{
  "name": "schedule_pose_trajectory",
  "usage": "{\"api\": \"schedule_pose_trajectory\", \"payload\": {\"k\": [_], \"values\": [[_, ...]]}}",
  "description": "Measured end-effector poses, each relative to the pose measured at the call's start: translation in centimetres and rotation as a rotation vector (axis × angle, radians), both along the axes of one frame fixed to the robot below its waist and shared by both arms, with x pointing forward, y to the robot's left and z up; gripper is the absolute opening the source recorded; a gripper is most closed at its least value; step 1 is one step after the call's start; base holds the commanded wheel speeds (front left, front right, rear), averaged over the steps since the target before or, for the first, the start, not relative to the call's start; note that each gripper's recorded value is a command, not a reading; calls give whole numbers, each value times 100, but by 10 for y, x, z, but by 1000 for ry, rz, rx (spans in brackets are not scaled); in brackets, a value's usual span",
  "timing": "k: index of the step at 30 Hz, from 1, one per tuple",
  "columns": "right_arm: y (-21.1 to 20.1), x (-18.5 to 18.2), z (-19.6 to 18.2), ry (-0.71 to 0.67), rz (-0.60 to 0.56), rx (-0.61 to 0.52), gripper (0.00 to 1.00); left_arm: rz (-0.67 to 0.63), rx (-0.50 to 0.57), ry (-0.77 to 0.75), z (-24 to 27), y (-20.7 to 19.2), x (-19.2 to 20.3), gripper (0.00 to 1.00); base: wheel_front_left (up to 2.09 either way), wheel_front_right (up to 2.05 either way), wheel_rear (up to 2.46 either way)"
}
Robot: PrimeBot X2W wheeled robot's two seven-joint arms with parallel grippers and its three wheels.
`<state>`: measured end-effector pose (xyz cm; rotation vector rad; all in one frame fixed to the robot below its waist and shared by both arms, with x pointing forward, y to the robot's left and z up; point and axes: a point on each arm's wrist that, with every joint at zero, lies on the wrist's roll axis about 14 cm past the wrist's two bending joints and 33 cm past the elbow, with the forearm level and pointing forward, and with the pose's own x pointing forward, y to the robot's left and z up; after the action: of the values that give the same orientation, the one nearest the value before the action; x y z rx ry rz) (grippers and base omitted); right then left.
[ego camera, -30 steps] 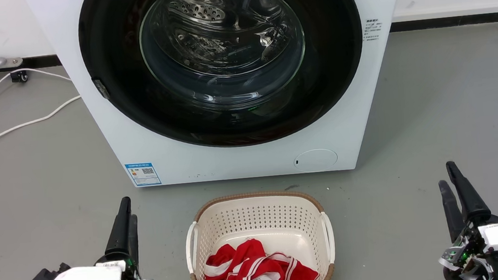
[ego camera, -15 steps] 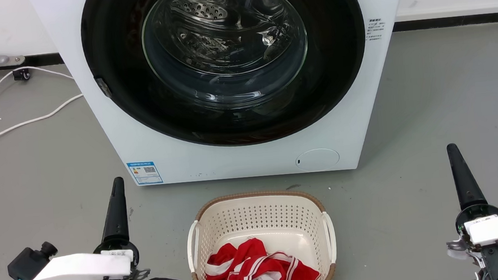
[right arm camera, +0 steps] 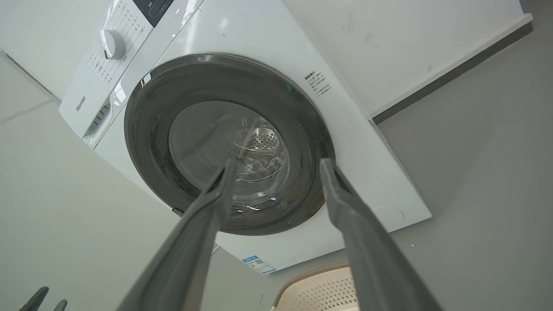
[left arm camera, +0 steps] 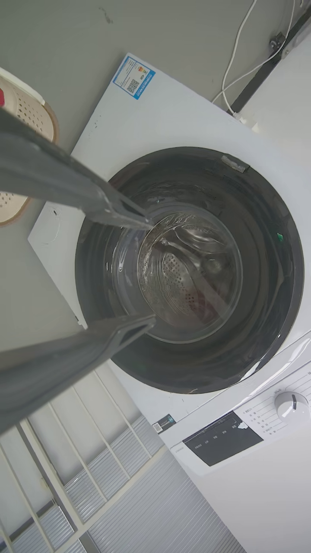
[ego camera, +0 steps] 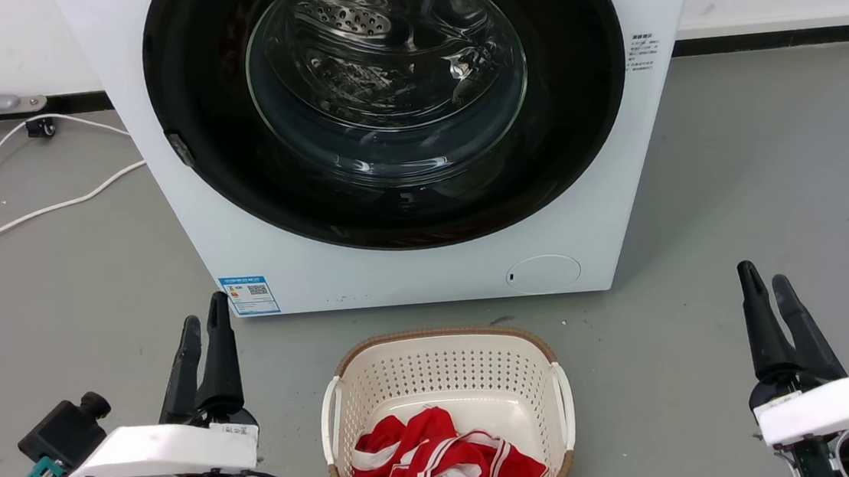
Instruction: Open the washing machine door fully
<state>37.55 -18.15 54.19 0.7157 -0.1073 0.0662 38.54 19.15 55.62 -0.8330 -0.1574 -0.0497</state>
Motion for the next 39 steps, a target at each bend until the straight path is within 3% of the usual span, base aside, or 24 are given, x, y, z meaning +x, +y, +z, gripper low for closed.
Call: {"api": "schedule_pose_trajectory", "payload": {"k": [21, 39], "values": [[7, -8, -4, 9, 9, -317, 100, 11, 334, -18, 0, -11, -1, 100, 0, 0, 0], [9, -11, -4, 1, 7, -507, 100, 20, 565, -45, 2, -20, -3, 100, 0, 0, 0]]}}
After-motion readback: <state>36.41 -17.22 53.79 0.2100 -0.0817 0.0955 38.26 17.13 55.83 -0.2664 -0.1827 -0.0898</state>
